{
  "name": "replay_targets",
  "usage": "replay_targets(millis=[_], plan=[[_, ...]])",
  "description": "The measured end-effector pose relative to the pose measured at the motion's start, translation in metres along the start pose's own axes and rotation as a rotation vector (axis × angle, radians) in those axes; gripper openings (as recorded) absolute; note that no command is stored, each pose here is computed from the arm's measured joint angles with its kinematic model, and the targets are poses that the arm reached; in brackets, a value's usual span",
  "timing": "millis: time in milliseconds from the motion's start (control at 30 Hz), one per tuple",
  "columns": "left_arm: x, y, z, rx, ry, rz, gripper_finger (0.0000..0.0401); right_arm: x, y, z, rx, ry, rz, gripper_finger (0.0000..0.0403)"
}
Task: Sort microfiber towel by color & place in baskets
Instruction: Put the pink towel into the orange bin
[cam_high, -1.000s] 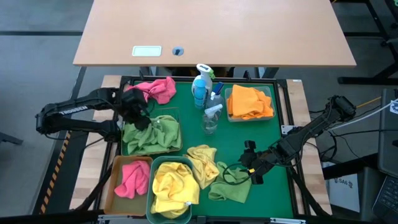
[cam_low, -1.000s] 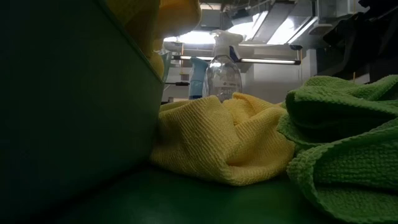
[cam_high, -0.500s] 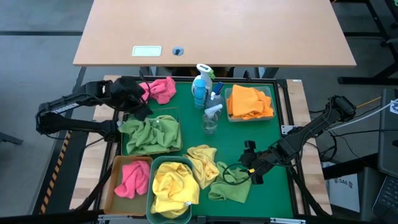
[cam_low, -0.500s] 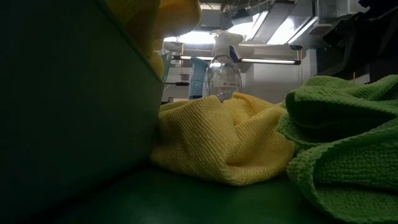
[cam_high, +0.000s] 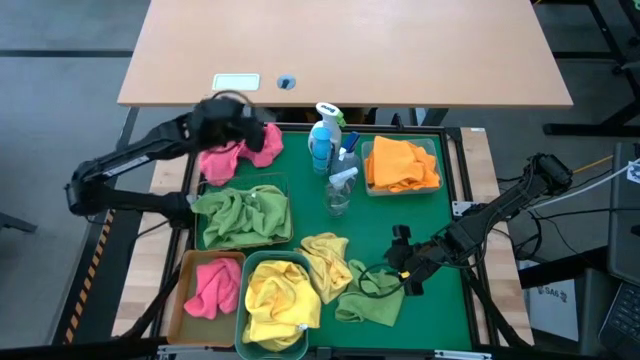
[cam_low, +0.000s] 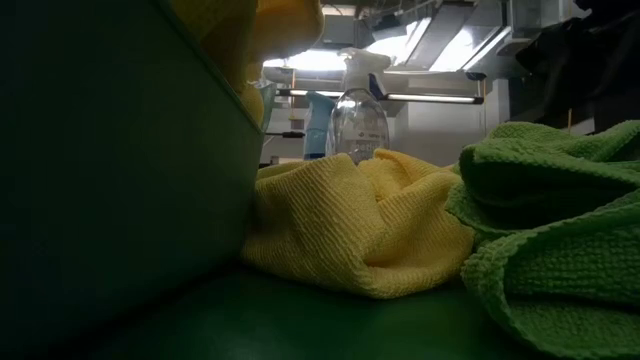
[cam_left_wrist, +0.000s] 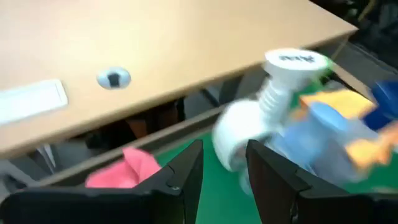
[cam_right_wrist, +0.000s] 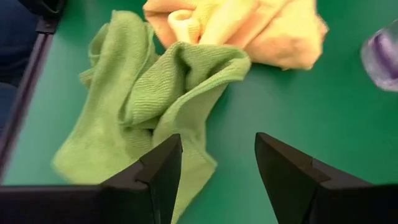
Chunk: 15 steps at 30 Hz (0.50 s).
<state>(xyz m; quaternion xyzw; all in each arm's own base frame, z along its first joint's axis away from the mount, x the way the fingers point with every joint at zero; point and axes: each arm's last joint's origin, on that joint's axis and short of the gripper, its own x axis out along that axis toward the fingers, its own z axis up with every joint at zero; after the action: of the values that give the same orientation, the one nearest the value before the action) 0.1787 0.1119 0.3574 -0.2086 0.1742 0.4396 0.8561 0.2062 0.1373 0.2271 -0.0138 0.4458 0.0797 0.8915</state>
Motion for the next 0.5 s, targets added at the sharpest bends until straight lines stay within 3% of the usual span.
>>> replay_targets(millis=[100, 333, 500], plan=[[0.029, 0.012, 0.005, -0.015, 0.037, 0.016, 0.0118, 0.000, -0.001, 0.000, -0.015, -0.012, -0.030, 0.0205], [0.088, 0.037, -0.008, -0.079, 0.296, -0.016, 0.0118, 0.000, -0.001, 0.001, -0.007, -0.020, -0.047, 0.0205], [0.112, 0.054, -0.025, -0.086, 0.466, 0.059, 0.0118, 0.000, -0.001, 0.001, -0.005, -0.020, -0.047, 0.0205]])
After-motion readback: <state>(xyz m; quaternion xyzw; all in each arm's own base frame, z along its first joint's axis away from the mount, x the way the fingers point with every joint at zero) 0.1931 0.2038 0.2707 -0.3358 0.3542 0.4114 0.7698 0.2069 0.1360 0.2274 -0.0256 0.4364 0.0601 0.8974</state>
